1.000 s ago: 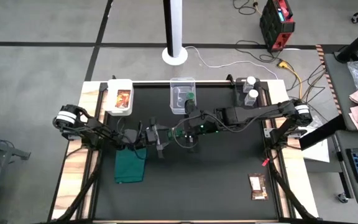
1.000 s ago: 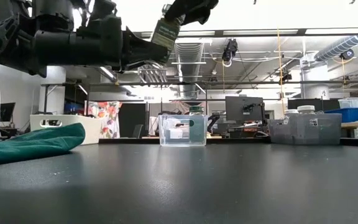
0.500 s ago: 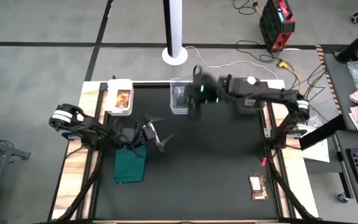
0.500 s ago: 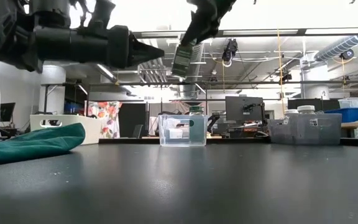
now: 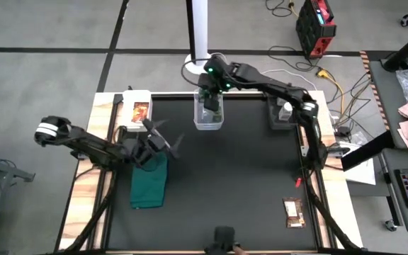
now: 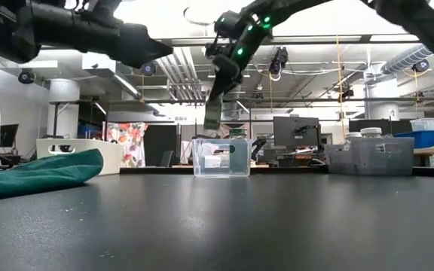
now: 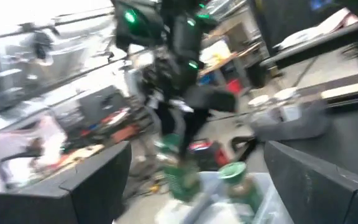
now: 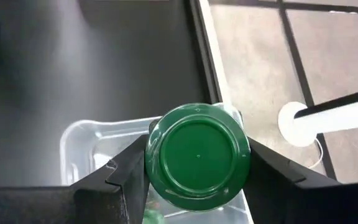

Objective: Sort spices by type
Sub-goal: Put the green seasoning bottle into the transparent bin

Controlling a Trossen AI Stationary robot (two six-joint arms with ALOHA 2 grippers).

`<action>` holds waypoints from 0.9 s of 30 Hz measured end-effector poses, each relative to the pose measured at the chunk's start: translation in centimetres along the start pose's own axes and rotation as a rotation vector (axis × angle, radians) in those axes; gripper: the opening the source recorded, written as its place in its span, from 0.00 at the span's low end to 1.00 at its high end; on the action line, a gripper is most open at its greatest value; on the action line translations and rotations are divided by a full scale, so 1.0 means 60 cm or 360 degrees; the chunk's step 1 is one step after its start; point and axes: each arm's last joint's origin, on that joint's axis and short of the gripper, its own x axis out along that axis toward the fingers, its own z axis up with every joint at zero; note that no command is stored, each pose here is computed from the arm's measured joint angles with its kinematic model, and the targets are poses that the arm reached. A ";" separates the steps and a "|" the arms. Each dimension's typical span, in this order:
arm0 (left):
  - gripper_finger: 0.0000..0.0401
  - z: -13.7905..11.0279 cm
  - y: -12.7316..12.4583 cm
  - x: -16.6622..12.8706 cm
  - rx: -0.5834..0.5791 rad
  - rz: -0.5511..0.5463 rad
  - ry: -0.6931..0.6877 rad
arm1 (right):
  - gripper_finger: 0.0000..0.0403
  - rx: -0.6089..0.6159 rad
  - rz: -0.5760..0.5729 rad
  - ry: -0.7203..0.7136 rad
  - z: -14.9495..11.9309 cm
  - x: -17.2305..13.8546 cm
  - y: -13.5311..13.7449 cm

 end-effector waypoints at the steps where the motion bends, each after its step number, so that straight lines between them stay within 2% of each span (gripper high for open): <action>1: 0.87 0.001 0.006 -0.002 0.0030 0.0037 0.0015 | 0.48 -0.0014 0.0003 0.0019 0.000 0.008 -0.006; 6: 0.87 -0.006 0.028 -0.013 0.0197 0.0302 0.0224 | 0.48 0.0022 0.0079 0.0015 -0.013 0.041 -0.043; 9: 0.87 -0.009 0.036 -0.017 0.0241 0.0396 0.0315 | 0.48 0.0087 0.0065 0.0081 -0.032 0.072 -0.062; 15: 0.87 -0.014 0.033 -0.018 0.0263 0.0392 0.0330 | 0.48 0.0091 0.0082 0.0134 -0.047 0.100 -0.069; 27: 0.87 -0.030 0.031 -0.004 0.0287 0.0438 0.0387 | 0.48 0.0112 0.0077 0.0126 -0.049 0.117 -0.068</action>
